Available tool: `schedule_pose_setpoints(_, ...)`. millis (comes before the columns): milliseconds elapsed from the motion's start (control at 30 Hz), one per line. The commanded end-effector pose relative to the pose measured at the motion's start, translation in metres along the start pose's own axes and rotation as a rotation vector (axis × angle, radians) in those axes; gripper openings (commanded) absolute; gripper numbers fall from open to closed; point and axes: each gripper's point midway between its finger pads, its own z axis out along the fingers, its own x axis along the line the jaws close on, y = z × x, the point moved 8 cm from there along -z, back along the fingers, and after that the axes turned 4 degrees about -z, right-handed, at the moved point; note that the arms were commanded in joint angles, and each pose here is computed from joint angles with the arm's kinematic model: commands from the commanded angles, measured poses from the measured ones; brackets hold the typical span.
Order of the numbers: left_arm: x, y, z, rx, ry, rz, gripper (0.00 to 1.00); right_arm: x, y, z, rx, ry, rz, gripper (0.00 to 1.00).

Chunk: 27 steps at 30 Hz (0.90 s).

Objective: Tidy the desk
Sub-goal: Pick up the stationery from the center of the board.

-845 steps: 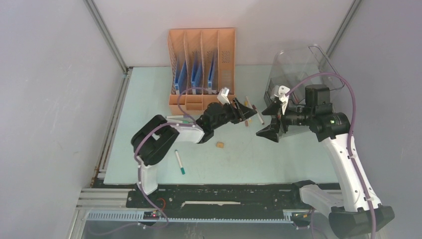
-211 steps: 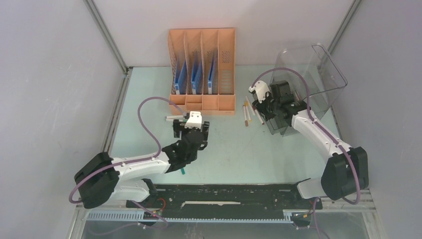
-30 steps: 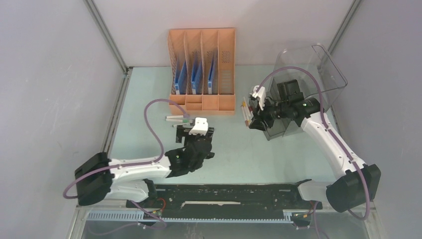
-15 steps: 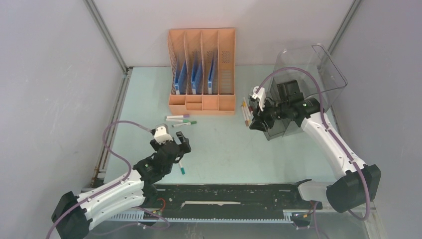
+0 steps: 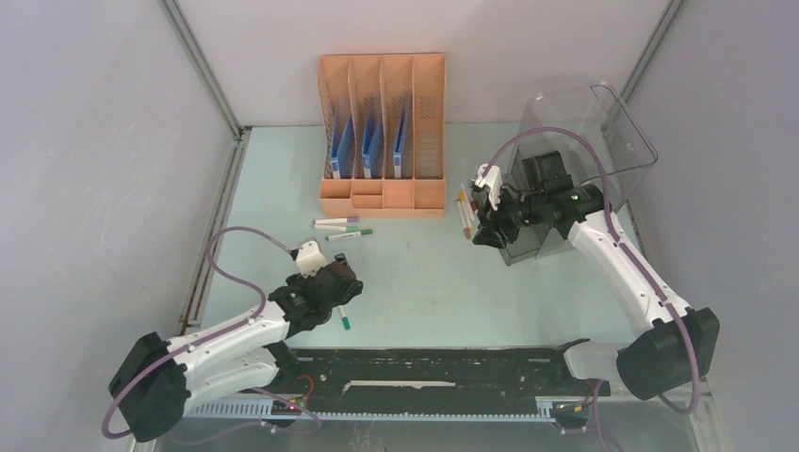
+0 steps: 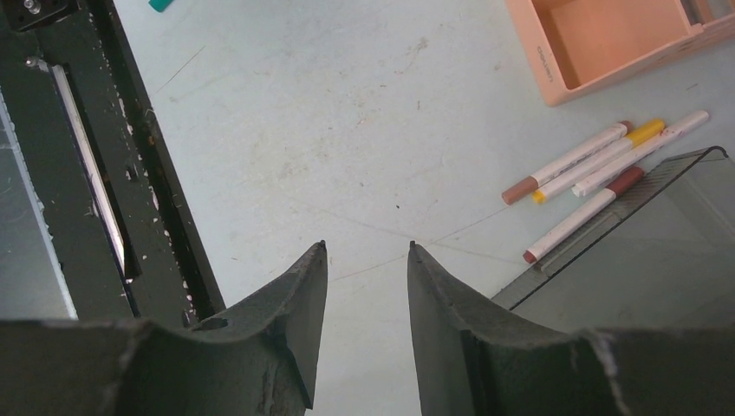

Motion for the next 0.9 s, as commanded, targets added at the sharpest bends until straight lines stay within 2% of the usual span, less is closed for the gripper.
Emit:
schedule_pose_setpoints(0, -0.005, 0.003, -0.001, 0.037, 0.066, -0.034, 0.99, -0.003, 0.010, -0.003, -0.017, -0.013, -0.034, 0.47)
schedule_pose_setpoints(400, -0.005, -0.007, 0.001, 0.098, 0.074, -0.053, 0.83, -0.003, 0.010, -0.004, -0.016, -0.020, -0.037, 0.47)
schedule_pose_setpoints(533, -0.006, -0.009, 0.003, 0.110, 0.067, -0.056, 0.71, -0.003, 0.011, -0.005, -0.017, -0.023, -0.039, 0.47)
schedule_pose_setpoints(867, -0.006, -0.014, 0.008, 0.140, 0.109, -0.020, 0.60, -0.003, 0.011, -0.006, -0.017, -0.026, -0.041, 0.47)
